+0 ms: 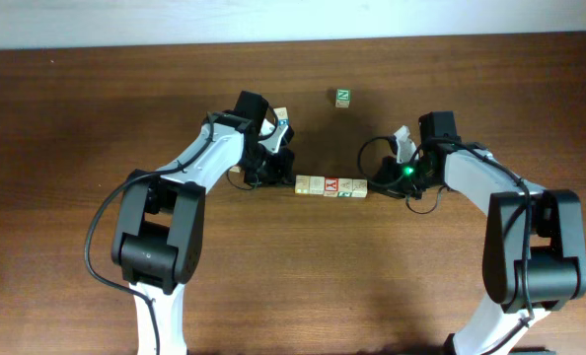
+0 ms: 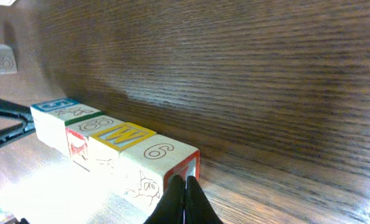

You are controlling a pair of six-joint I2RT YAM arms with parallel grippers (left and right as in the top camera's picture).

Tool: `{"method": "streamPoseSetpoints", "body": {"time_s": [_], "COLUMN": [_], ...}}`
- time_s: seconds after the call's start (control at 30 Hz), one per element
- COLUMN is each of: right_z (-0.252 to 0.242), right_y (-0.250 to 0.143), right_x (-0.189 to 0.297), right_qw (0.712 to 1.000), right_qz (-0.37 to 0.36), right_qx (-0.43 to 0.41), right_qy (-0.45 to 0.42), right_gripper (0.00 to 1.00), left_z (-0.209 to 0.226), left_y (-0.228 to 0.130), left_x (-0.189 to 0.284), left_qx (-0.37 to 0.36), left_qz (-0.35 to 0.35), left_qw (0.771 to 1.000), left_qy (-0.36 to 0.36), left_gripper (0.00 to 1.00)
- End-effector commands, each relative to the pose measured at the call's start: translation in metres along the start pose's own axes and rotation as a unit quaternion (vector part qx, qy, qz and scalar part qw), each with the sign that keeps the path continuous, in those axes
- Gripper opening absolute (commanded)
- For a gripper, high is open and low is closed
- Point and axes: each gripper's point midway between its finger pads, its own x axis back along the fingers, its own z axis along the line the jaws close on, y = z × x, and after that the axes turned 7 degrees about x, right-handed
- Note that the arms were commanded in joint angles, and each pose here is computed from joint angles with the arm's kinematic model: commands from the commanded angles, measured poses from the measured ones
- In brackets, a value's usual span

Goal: Rotate 5 blocks
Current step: 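Squeeze the five-block row between both grippers from its ends, then lift and rotate the squeezed row upright with both grippers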

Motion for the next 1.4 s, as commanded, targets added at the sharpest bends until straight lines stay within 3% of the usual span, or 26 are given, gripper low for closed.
{"method": "streamPoseSetpoints", "body": {"time_s": [0.0, 0.7, 1.0, 1.37], "right_z": [0.0, 0.021, 0.064, 0.116], "right_y": [-0.005, -0.001, 0.008, 0.018], "right_x": [-0.005, 0.005, 0.015, 0.014], "right_qw": [1.0, 0.998, 0.994, 0.991], "right_qz": [0.009, -0.002, -0.008, 0.016], "right_qx": [0.017, 0.034, 0.078, 0.136], "right_qy": [0.017, 0.058, 0.074, 0.001], "right_gripper": [0.04, 0.04, 0.04, 0.04], "left_z": [-0.011, -0.012, -0.012, -0.012], "left_y": [-0.001, 0.002, 0.002, 0.002], "left_x": [0.009, 0.009, 0.009, 0.009], "left_qx": [-0.018, -0.021, -0.021, -0.021], "left_qz": [-0.008, -0.012, -0.012, -0.012], "left_qw": [1.0, 1.0, 1.0, 1.0], "left_qy": [-0.013, -0.014, -0.014, -0.014], "left_gripper": [0.0, 0.0, 0.0, 0.0]}}
